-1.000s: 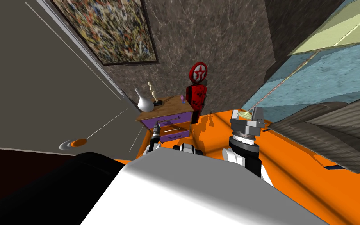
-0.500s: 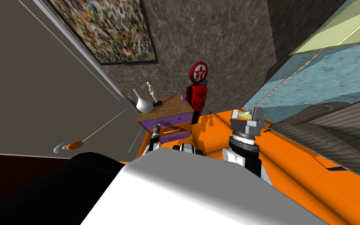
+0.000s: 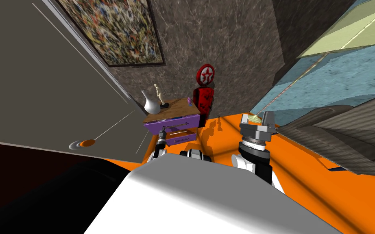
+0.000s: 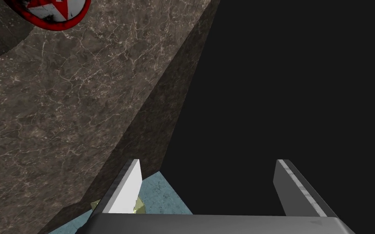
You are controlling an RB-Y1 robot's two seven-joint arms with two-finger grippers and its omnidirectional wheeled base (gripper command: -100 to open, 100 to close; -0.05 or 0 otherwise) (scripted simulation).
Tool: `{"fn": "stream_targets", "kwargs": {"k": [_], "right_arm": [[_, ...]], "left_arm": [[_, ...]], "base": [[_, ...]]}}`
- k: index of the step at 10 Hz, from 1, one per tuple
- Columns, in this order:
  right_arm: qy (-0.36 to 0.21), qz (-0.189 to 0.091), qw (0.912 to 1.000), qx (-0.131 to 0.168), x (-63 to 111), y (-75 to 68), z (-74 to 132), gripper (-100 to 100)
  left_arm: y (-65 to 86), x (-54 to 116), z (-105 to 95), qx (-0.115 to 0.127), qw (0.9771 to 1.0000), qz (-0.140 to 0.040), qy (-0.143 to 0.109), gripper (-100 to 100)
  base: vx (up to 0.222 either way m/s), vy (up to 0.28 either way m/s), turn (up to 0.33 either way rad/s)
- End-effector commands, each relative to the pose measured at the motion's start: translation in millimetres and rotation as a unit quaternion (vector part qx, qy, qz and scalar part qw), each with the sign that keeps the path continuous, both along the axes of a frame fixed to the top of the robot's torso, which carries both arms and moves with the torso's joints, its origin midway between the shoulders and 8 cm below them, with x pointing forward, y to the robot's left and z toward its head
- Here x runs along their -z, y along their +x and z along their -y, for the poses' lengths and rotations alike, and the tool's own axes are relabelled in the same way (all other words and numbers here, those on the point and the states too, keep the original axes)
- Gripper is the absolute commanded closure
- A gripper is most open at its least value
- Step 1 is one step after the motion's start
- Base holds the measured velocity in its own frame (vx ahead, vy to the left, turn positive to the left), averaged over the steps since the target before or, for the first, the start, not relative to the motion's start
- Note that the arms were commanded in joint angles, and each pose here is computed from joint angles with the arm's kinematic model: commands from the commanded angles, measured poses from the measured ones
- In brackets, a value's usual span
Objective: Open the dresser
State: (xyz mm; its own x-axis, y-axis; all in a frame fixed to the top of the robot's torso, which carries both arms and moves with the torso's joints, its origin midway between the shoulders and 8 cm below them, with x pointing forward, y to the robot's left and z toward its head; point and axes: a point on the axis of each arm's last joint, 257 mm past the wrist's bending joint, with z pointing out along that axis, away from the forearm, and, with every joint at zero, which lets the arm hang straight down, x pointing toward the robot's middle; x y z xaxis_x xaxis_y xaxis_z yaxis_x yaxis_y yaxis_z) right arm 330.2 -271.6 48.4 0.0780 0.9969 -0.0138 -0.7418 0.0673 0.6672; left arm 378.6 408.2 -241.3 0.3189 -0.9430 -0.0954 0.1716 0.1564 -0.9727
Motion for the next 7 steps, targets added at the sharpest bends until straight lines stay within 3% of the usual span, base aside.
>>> {"fn": "stream_targets", "kwargs": {"k": [1, 5, 7], "right_arm": [[0.000, 0.000, 1.0000, 0.000, 0.1, 0.0, 0.0, 0], [0.000, 0.000, 1.0000, 0.000, 0.0, 0.0, 0.0, 0], [0.000, 0.000, 1.0000, 0.000, 0.1, 0.0, 0.0, 0]], "left_arm": [[-3.9, 0.6, 1.8, 0.001, 1.0000, -0.002, -0.001, 100], [-10.9, -7.8, 4.4, 0.004, 1.0000, 0.007, 0.003, 100], [-15.7, -0.5, 7.4, 0.005, 1.0000, -0.002, -0.001, 100]], "base": [[-0.087, -0.038, 0.004], [-0.167, -0.069, 0.015], [-0.101, -0.041, 0.012]]}}
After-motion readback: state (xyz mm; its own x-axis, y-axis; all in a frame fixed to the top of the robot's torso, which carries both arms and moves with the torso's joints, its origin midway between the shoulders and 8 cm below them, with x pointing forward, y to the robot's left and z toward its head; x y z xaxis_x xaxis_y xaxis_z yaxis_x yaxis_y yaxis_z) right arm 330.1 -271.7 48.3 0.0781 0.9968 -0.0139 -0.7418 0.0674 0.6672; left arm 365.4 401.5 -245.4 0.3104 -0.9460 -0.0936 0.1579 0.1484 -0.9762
